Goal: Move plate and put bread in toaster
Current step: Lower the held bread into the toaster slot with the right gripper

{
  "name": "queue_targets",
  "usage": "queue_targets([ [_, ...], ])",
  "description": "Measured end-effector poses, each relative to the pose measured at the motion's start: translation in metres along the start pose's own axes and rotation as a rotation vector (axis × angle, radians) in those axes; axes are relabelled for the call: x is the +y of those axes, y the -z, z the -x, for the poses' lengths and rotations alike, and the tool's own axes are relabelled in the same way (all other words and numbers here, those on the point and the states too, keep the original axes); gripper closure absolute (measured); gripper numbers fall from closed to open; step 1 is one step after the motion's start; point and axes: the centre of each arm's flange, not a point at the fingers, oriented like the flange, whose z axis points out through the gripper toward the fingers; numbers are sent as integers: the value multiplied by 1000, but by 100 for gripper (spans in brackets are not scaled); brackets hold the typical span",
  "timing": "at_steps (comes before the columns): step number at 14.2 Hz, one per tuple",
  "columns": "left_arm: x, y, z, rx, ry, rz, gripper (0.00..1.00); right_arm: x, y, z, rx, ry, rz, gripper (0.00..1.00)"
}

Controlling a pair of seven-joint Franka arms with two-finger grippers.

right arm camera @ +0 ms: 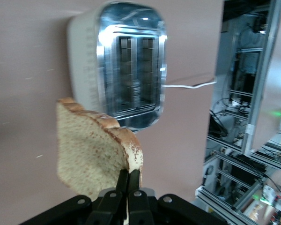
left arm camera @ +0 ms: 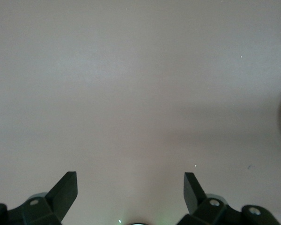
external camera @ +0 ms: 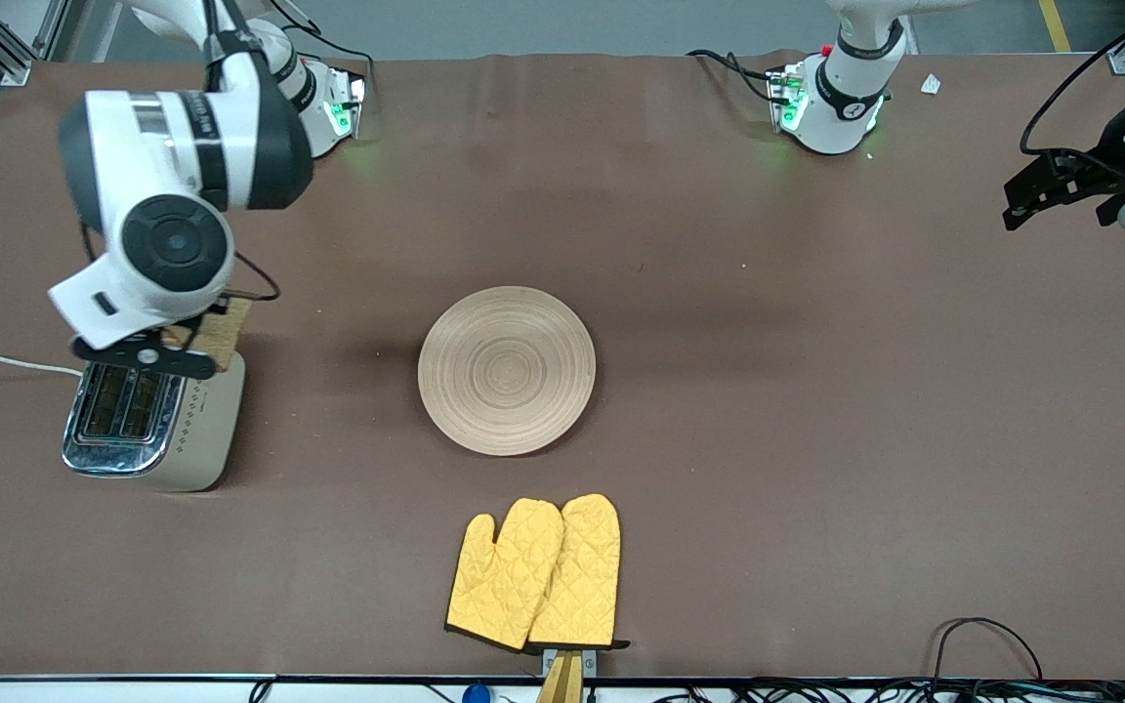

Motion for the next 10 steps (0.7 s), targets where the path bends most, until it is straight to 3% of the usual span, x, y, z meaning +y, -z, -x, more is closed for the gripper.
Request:
queue_targets([
  [3, 0, 0, 0, 0, 0, 0, 0, 42, -27, -21, -13, -43, 39, 97],
  [10, 0, 0, 0, 0, -1, 0, 0, 51, -57, -49, 65, -45, 110, 97],
])
